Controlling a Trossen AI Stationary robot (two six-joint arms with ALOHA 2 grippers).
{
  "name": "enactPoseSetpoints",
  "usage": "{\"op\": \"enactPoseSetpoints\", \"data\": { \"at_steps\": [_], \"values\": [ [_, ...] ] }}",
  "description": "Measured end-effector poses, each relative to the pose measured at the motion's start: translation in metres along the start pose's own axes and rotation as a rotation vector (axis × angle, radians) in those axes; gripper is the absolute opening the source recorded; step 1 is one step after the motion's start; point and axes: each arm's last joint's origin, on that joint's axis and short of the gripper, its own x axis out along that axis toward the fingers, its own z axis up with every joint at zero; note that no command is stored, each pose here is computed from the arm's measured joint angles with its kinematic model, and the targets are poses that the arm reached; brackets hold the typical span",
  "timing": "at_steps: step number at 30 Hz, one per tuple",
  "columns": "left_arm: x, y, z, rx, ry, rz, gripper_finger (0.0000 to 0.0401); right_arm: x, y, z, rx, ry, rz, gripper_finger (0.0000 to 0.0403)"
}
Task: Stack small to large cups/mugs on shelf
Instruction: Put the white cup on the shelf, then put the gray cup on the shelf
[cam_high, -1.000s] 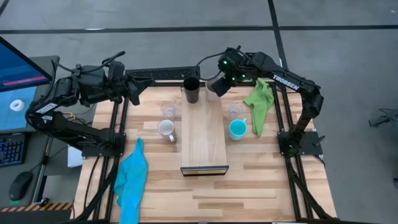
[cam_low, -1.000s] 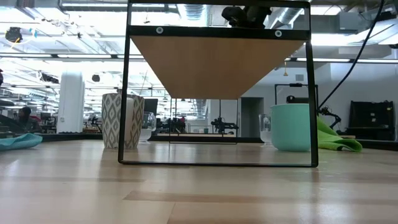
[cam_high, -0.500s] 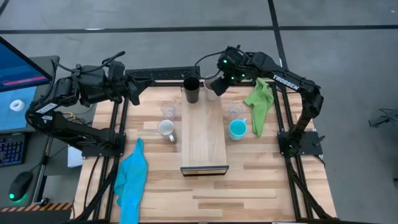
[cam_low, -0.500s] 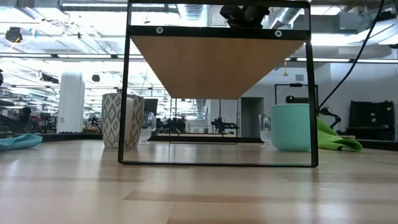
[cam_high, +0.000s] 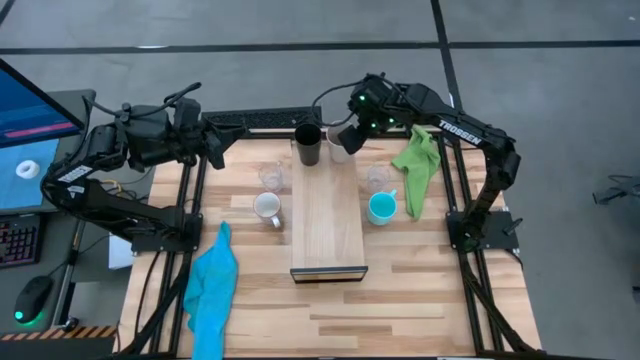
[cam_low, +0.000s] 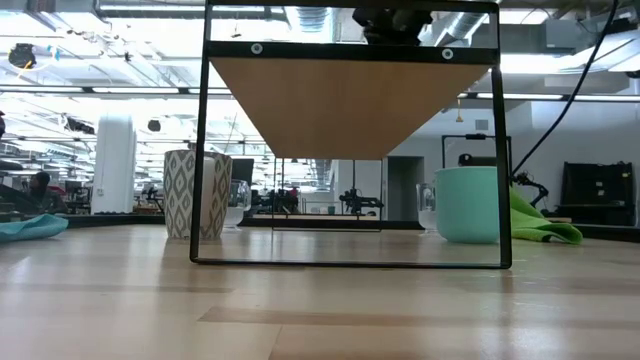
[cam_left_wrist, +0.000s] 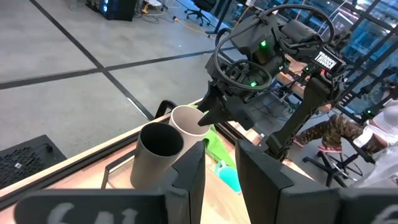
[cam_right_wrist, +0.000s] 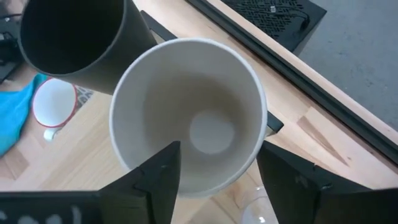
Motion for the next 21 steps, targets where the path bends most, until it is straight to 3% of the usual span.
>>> {"op": "enactPoseSetpoints", "data": {
  "at_steps": [11, 21],
  "values": [
    [0.000, 0.000, -0.001, 0.003, 0.016, -0.013, 0.0080, -0.023, -0.001, 0.000, -0.007, -0.075, 0.052, 0.0231],
    [0.000, -0.001, -0.002, 0.005, 0.044, -0.042, 0.0080, -0.090, -0.001, -0.020, -0.021, -0.216, 0.103, 0.0230]
  ]
}}
